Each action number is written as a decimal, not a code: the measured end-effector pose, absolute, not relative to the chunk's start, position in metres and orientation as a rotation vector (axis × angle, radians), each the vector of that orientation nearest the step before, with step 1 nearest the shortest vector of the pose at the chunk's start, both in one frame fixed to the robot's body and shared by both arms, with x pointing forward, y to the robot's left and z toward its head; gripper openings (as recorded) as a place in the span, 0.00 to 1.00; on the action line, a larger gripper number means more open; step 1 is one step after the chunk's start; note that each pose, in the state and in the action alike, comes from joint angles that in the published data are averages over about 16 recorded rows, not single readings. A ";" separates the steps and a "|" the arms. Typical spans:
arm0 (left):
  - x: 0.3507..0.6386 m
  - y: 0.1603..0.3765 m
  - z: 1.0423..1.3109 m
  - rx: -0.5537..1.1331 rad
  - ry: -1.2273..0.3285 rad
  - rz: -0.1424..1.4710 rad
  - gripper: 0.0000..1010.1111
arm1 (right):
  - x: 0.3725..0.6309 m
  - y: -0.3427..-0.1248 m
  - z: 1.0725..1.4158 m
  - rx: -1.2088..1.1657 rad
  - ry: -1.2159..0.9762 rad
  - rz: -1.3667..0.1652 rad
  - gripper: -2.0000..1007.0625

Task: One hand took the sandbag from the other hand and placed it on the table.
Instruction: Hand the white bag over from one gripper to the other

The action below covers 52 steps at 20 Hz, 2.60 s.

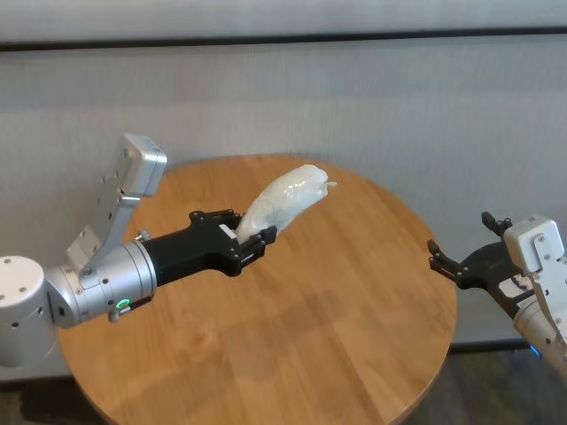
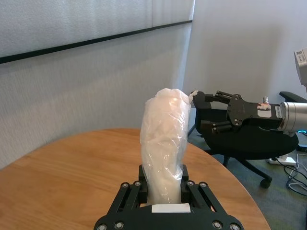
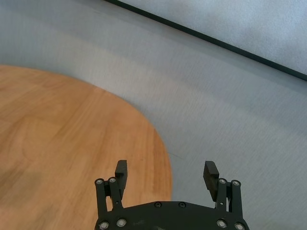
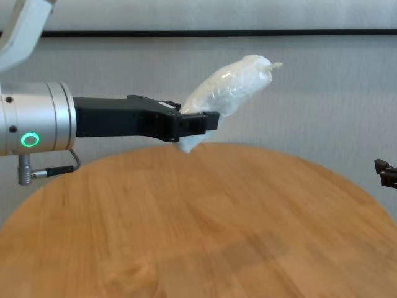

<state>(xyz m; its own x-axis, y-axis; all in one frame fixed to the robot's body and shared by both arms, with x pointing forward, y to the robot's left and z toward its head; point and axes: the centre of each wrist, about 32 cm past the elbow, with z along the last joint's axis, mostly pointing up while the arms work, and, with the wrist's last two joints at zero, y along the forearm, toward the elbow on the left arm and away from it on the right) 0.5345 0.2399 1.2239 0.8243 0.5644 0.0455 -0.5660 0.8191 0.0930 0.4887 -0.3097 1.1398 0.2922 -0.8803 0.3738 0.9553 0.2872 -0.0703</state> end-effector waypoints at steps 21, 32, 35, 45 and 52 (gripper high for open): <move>0.535 0.240 1.224 0.103 -0.018 0.603 0.38 | 0.488 -0.301 1.141 -0.268 -0.309 -1.167 0.99; 0.535 0.240 1.224 0.103 -0.018 0.603 0.38 | 0.487 -0.289 1.143 -0.223 -0.329 -1.083 0.99; 0.535 0.240 1.224 0.103 -0.018 0.603 0.38 | 0.487 -0.289 1.143 -0.223 -0.329 -1.084 0.99; 0.535 0.240 1.224 0.103 -0.018 0.603 0.38 | 0.488 -0.290 1.143 -0.227 -0.330 -1.090 0.99; 0.535 0.240 1.224 0.103 -0.018 0.603 0.38 | 0.488 -0.290 1.143 -0.229 -0.330 -1.092 0.99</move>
<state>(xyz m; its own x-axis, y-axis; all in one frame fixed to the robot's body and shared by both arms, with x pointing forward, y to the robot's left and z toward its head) 0.5350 0.2403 1.2239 0.8235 0.5654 0.0473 -0.5672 0.8185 0.0915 0.4876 -0.2904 1.1434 0.4196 -0.8281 0.3718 0.8954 0.4448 -0.0199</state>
